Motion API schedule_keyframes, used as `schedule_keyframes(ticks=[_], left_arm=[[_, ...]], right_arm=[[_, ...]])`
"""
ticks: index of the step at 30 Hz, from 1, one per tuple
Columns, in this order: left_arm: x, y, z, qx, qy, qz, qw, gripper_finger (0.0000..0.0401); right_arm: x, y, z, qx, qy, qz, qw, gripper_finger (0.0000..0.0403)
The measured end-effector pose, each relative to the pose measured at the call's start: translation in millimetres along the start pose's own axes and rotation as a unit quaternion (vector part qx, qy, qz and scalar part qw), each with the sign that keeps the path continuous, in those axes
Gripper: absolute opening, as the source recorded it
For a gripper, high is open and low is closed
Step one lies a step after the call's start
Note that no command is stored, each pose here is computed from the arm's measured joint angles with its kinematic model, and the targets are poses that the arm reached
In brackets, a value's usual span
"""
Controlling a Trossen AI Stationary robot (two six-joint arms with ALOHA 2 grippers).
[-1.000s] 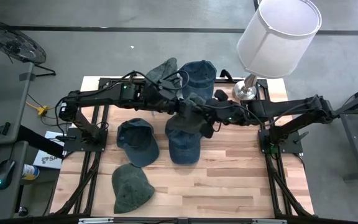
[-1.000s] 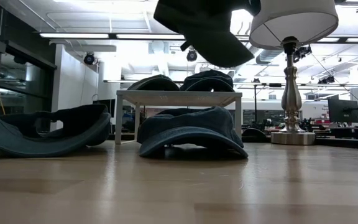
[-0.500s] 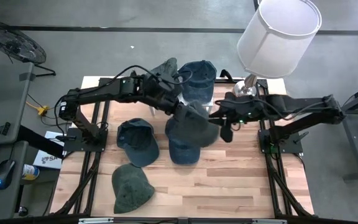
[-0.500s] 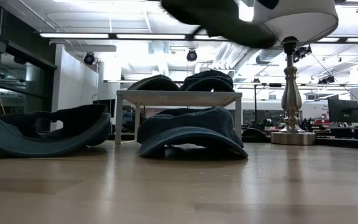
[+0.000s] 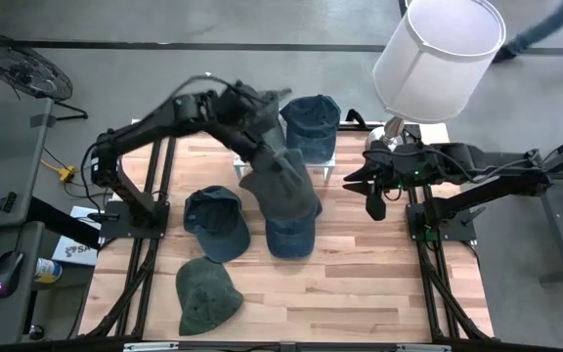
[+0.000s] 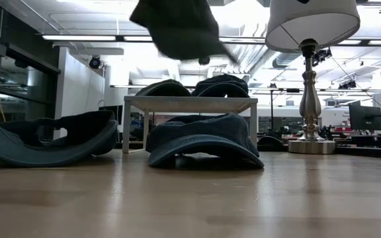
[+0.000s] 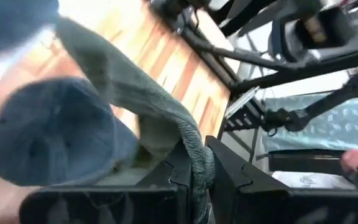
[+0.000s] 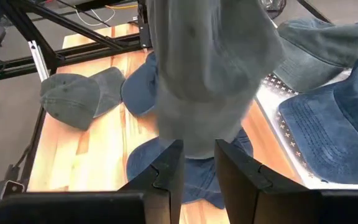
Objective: Pick & Place hat
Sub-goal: Stack the right gray cap on top of the gray cap on the shelf
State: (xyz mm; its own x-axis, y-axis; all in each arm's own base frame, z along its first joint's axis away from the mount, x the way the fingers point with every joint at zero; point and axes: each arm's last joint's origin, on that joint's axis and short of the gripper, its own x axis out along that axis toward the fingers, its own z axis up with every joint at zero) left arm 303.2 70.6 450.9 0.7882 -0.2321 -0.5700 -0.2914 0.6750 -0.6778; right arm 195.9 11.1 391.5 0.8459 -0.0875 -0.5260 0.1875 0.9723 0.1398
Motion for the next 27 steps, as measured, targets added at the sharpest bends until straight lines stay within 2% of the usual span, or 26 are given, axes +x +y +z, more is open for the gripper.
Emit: schedule_keyframes(ticks=[5,10,15,19,27], left_arm=[[-36,11,9,0.019,0.009,-0.007,1.0,0.0022],[-63,19,14,0.06,0.008,-0.026,0.998,0.0022],[-75,29,17,0.118,0.02,-0.059,0.991,0.0022],[-82,38,15,0.185,0.032,-0.083,0.979,0.0022],[-95,53,16,0.276,0.02,-0.091,0.957,0.0022]], right_arm=[[0,0,-1,-0.001,0.003,-0.002,1.0,0.0082],[0,-1,0,0.0,0.0,-0.013,1.0,0.0083],[0,-3,0,0.0,-0.007,-0.042,0.999,0.0083],[0,-4,0,0.002,-0.015,-0.071,0.997,0.0083],[-1,-5,1,0.005,-0.021,-0.088,0.996,0.0083]])
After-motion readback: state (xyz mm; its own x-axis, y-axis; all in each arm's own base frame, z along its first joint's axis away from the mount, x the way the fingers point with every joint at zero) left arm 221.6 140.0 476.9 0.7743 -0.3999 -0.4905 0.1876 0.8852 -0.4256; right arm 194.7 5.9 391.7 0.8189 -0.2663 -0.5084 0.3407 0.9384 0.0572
